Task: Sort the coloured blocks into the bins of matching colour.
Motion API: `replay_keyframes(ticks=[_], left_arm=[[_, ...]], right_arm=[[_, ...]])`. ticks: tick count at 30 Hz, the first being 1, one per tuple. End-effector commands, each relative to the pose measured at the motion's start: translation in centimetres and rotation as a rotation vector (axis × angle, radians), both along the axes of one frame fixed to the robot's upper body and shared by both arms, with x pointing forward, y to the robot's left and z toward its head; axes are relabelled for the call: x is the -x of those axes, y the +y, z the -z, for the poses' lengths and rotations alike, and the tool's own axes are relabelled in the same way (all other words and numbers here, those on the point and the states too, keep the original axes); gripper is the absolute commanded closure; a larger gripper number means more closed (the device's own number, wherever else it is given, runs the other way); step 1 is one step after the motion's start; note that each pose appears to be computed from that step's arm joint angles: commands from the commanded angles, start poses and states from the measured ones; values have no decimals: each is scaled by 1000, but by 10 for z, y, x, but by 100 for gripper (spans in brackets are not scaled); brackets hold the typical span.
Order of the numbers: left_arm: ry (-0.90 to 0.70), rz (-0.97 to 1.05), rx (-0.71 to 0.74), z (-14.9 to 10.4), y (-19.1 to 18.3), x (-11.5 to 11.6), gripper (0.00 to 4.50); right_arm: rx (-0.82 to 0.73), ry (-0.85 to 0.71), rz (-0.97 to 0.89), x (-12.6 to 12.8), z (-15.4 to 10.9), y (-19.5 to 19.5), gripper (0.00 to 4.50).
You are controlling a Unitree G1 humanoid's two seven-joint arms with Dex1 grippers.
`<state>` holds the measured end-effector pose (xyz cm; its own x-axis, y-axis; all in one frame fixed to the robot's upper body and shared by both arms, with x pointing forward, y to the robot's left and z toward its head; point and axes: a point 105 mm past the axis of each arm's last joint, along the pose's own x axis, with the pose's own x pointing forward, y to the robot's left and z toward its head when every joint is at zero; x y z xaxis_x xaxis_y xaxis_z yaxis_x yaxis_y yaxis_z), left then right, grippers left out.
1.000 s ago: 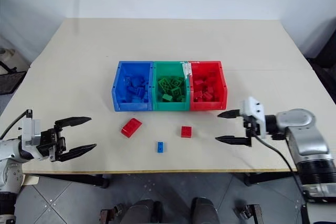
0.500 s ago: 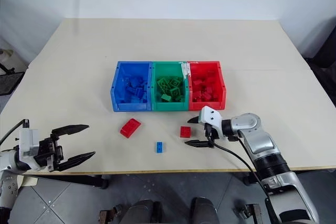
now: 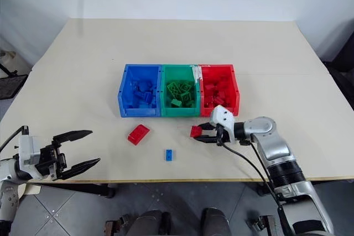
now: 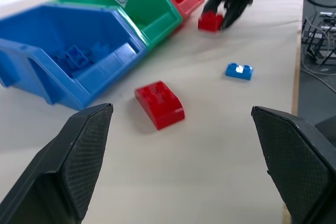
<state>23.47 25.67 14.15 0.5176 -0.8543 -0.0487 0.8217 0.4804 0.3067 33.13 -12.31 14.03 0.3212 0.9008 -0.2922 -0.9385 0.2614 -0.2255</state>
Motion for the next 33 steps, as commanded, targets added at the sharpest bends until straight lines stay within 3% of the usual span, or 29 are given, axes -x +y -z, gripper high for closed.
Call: replay_keyframes(ticks=[1,7,11,16,20,26,33], left_arm=[[-15,7,7,-3,0,0,0],[-17,21,18,-1,-6,-6,0],[-22,24,19,-1,-7,-7,0],[-21,22,18,-1,-6,-6,0],[-18,20,20,-1,-6,-5,0],[-10,30,22,0,-7,-7,0],[-1,43,14,0,-2,-10,0]], right_arm=[[-78,-115,92,-16,-50,-18,304],[-15,-174,245,-63,-65,-38,304],[-1,-163,281,-78,-66,-41,162],[16,-185,273,-77,-69,-47,5],[18,-184,214,-61,-71,-56,5],[30,-78,6,-4,-53,-75,5],[183,25,25,35,-25,-131,5]])
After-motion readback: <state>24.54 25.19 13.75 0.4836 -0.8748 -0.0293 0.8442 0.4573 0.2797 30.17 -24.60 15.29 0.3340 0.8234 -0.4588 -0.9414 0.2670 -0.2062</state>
